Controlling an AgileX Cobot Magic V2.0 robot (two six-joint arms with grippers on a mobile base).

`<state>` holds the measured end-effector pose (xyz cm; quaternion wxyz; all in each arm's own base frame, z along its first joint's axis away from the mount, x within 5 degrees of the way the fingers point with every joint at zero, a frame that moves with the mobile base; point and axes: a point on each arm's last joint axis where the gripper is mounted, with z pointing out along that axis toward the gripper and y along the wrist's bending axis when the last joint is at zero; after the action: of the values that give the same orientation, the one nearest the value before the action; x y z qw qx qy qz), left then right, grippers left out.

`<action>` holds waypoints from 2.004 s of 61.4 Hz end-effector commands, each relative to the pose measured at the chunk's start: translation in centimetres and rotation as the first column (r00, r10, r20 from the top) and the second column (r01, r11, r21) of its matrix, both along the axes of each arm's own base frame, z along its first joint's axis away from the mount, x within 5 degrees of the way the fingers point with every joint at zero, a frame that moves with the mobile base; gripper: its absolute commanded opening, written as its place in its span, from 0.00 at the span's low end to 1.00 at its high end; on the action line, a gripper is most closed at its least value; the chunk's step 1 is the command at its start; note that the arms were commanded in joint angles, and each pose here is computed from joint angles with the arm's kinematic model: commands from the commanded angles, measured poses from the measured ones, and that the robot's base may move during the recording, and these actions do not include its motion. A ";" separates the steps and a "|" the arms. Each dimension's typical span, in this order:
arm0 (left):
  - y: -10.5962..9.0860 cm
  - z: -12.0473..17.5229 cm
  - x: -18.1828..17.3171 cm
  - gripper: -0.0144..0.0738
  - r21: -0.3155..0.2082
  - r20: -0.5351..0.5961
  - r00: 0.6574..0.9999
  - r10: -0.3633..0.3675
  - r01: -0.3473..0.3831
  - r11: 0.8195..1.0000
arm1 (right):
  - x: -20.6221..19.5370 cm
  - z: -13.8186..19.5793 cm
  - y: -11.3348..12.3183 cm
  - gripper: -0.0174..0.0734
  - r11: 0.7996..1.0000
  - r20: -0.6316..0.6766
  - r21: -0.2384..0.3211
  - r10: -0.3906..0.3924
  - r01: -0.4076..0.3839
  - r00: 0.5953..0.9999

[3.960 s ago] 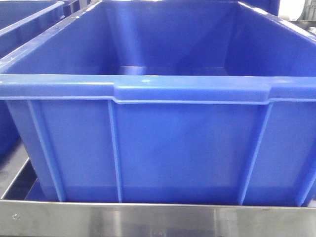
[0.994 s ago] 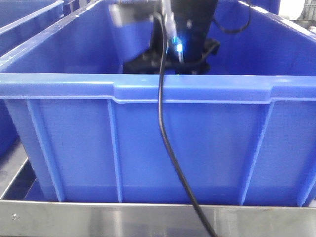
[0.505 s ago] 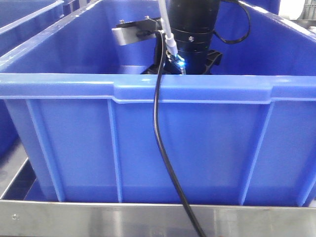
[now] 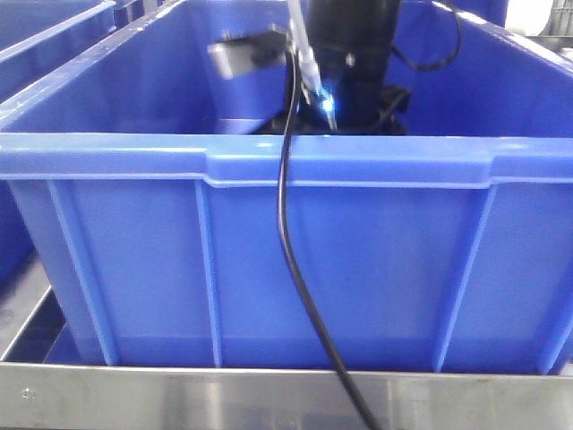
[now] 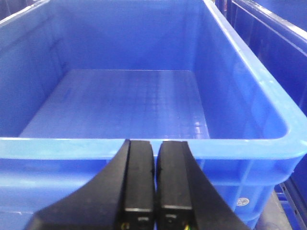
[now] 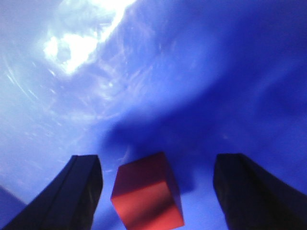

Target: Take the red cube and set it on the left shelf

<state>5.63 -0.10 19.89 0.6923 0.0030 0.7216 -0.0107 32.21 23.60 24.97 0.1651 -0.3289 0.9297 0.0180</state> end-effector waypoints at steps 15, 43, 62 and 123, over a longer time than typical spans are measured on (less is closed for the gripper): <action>0.0 0.1 0.0 0.28 -0.009 0.078 0.997 -0.002 0.003 1.000 | -3.5 11.2 -2.9 0.43 0.983 0.264 0.179 -0.022 -0.027 0.964; 0.0 0.1 0.0 0.28 -0.009 0.078 0.997 -0.002 0.003 1.000 | -12.4 14.8 -9.1 0.24 0.901 0.530 0.408 -0.103 -0.147 0.841; 0.0 0.1 0.0 0.28 -0.009 0.078 0.997 -0.002 0.003 1.000 | -20.2 11.0 -14.4 0.24 0.791 0.606 0.569 -0.218 -0.225 0.765; 0.0 0.1 0.0 0.28 -0.009 0.078 0.997 -0.002 0.003 1.000 | -25.4 6.7 -19.7 0.24 0.717 0.703 0.647 -0.428 -0.259 0.568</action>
<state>5.63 -0.10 19.89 0.6923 0.0030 0.7216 -0.0107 6.57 4.52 30.56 0.6237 -0.2066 0.7245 0.2086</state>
